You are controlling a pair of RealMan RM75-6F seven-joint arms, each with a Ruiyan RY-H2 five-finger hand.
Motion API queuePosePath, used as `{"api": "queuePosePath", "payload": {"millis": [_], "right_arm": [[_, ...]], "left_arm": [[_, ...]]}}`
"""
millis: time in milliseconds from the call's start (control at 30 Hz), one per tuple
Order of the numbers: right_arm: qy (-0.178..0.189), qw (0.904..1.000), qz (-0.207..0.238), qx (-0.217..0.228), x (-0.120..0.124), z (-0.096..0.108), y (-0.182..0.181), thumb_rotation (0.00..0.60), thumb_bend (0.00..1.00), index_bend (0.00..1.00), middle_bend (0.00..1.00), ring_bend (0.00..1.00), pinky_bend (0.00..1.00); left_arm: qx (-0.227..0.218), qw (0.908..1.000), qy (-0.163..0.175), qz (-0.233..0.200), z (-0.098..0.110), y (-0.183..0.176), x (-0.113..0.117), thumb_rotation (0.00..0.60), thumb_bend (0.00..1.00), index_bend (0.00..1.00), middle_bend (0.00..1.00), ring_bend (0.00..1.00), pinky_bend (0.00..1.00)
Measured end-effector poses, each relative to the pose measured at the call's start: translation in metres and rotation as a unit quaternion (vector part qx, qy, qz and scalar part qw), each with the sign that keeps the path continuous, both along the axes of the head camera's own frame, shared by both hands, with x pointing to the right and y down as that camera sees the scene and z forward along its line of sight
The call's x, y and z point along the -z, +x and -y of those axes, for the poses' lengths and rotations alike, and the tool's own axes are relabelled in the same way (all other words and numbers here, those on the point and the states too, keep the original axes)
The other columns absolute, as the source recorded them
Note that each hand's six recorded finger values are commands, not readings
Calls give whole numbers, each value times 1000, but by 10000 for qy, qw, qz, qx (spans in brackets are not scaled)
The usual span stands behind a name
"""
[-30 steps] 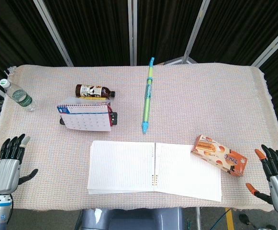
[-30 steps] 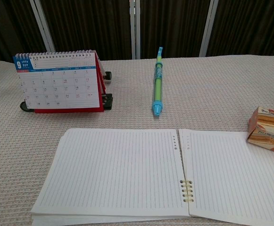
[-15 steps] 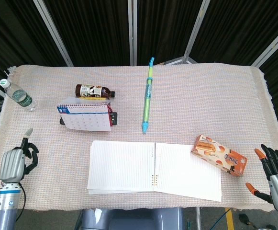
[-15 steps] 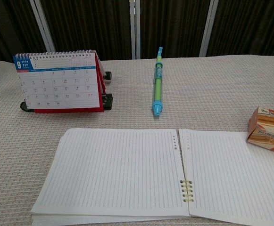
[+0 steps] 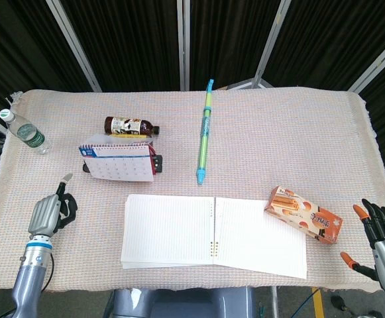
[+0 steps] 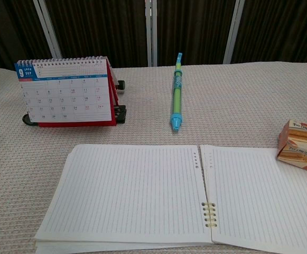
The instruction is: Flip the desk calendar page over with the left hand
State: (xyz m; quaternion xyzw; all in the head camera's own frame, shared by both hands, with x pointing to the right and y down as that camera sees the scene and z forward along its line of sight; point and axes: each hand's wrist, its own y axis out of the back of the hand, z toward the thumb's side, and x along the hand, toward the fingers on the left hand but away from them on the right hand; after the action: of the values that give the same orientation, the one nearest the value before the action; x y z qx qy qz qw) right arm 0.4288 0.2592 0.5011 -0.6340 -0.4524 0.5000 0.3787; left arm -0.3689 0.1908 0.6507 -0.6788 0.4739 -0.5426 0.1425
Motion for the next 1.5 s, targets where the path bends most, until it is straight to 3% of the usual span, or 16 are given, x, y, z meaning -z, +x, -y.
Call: {"api": "queuePosePath", "payload": {"millis": [233,1000,1500], "right_arm": [[8,10000,26,-24,1,1,2,600,72,0,0,0,0],[-50,9999,21,-123,-5,5,8,600,72,0,0,0,0],[-56,9999,-5,-157,-6,5,10,600,71,0,0,0,0]], "left_arm": [[170,9991,-337,-167,8,14,-17,600,783,0,574,653,536],[314,9945,-992,86,25,23,-70,600,783,0,574,653,536],[62,9971,-748,139,32,43,-65,600,783,0,574,653,536]]}}
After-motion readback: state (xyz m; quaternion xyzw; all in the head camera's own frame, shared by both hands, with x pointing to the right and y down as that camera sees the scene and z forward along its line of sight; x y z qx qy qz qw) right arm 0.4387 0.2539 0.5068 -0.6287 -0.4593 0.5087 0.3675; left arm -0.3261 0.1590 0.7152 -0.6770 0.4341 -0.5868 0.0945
